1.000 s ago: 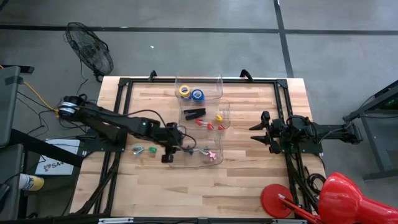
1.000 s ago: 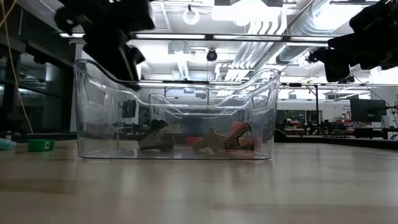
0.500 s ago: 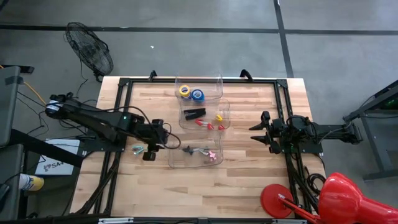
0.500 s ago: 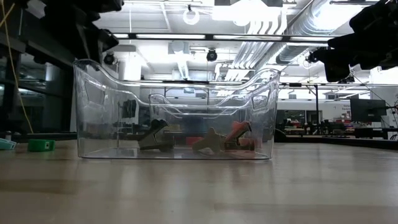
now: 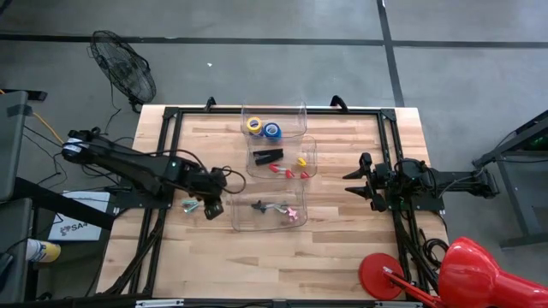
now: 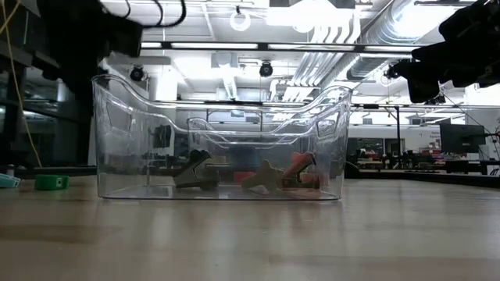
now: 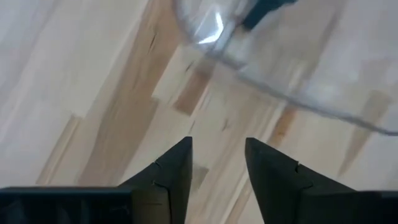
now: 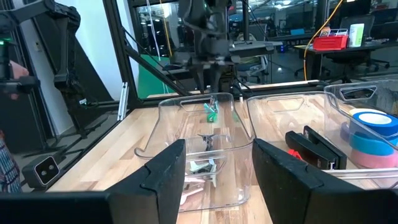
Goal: Pick and place Stapler, Stapler remover, tape
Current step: Put the green stapler into the middle transparent bin
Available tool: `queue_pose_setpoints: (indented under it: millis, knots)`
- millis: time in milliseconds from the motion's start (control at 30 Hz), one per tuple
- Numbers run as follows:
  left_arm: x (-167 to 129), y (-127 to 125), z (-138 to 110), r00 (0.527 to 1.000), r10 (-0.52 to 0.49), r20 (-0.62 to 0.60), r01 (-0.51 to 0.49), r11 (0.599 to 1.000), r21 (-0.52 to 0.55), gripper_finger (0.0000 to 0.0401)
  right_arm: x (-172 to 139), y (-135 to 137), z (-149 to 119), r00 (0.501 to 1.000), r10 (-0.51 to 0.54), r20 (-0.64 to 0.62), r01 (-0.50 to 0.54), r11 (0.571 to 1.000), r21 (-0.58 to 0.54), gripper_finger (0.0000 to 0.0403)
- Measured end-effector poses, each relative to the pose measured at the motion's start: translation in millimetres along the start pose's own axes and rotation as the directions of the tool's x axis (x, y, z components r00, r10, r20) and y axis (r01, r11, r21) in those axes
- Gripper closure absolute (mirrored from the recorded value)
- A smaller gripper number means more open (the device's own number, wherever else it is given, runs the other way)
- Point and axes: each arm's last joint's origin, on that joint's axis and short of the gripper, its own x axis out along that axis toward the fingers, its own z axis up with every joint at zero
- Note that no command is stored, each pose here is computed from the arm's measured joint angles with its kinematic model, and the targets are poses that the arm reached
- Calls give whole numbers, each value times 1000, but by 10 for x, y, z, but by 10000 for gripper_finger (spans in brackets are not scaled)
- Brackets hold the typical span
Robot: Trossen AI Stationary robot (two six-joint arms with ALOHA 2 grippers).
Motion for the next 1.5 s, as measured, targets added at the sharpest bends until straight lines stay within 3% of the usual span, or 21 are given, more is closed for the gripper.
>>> queue_pose_setpoints:
  millis: [233,400,567,800,933,1033,1100,1200,1300,1500]
  knots:
    - [132,82,-105,998,39,-42,-43,993,-113,179,0,0,-1,1000,0,0,0,1000,0,226]
    - [190,131,-149,996,85,-37,-93,945,-315,128,0,0,-1,1000,0,0,0,1000,0,226]
    - [256,182,-206,992,116,-51,-126,879,-460,117,0,0,0,1000,0,0,0,1000,0,226]
    - [413,242,-312,993,76,-85,-108,869,-483,116,0,0,0,1000,0,-1,0,1000,0,226]
    - [451,253,-338,994,55,-96,-86,931,-354,116,0,0,-1,1000,0,-1,0,1000,0,226]
    - [457,262,-348,993,61,-101,-76,985,-153,116,0,0,0,1000,0,0,0,1000,0,226]
    - [458,261,-346,993,59,-99,-61,998,-16,116,0,0,0,1000,0,-1,0,1000,0,226]
    - [458,260,-347,993,57,-101,-39,984,177,116,0,0,0,1000,0,0,0,1000,0,226]
    - [457,256,-351,993,43,-113,-4,944,331,116,0,0,0,1000,0,-1,0,1000,0,226]
    - [503,283,-388,992,42,-120,13,902,431,116,0,0,-1,1000,0,-1,0,1000,0,226]
